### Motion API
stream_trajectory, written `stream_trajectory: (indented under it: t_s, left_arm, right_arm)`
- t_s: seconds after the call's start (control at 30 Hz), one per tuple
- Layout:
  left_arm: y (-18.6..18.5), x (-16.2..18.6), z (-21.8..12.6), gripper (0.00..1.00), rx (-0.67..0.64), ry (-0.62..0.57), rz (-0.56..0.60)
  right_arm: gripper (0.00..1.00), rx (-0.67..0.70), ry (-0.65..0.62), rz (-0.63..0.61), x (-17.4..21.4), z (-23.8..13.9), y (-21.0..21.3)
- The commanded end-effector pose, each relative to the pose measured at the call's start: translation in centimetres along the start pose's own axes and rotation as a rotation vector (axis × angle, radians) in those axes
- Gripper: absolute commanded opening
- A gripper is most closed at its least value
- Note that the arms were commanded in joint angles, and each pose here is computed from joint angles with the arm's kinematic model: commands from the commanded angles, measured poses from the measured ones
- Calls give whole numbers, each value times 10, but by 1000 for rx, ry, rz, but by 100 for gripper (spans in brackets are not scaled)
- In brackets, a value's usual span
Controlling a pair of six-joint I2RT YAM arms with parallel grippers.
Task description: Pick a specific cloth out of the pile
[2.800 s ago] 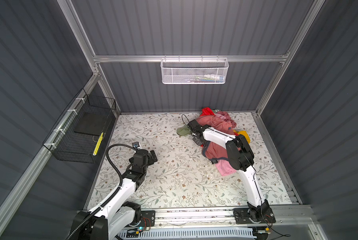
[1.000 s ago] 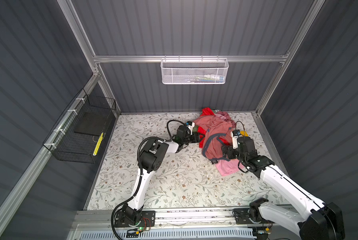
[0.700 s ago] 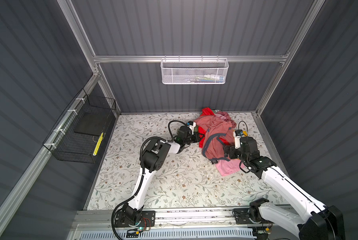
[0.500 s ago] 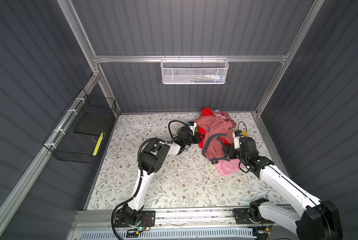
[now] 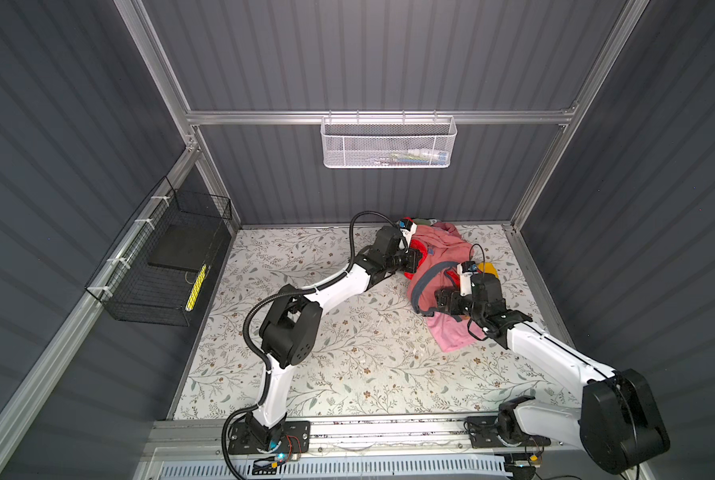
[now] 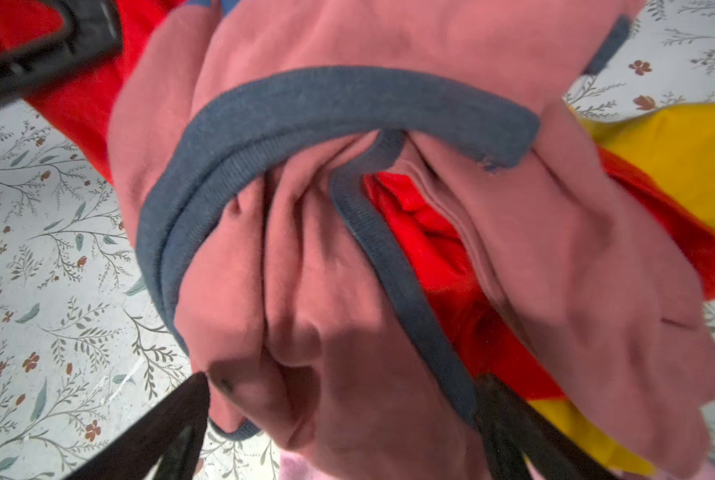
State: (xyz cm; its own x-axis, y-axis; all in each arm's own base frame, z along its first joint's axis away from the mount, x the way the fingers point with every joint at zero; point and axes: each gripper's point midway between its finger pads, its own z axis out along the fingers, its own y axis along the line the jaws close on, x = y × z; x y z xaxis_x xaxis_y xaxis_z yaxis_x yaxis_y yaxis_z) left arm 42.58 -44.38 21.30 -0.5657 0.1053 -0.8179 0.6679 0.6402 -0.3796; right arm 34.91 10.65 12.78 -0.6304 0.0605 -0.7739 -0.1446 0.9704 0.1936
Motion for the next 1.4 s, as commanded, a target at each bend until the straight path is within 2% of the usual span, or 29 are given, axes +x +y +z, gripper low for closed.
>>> stream_trajectory:
  t_s: [0.0, 0.27, 0.53, 0.87, 1.03, 1.2, 1.37]
  left_arm:
    - [-17, -13, -16, 0, -54, 55, 164]
    - [-57, -68, -46, 0, -56, 21, 336]
    - [-83, -125, -89, 0, -68, -103, 435]
    - [-110, -142, -114, 0, 14, -146, 485]
    - [-112, -112, -86, 0, 101, -40, 462]
    - [-77, -61, -28, 0, 63, 118, 385]
    - [-50, -6, 19, 0, 92, 252, 274]
  right_arm:
    - [99, -37, -31, 28, -11, 4, 7]
    - [99, 12, -18, 31, -8, 12, -1]
    - [99, 44, -5, 50, -1, 14, -11]
    - [99, 52, -12, 88, 0, 3, -19]
    - [99, 74, -32, 87, -1, -17, -25]
    - [99, 81, -52, 99, -4, -42, -28]
    - [99, 132, -43, 108, -2, -62, -36]
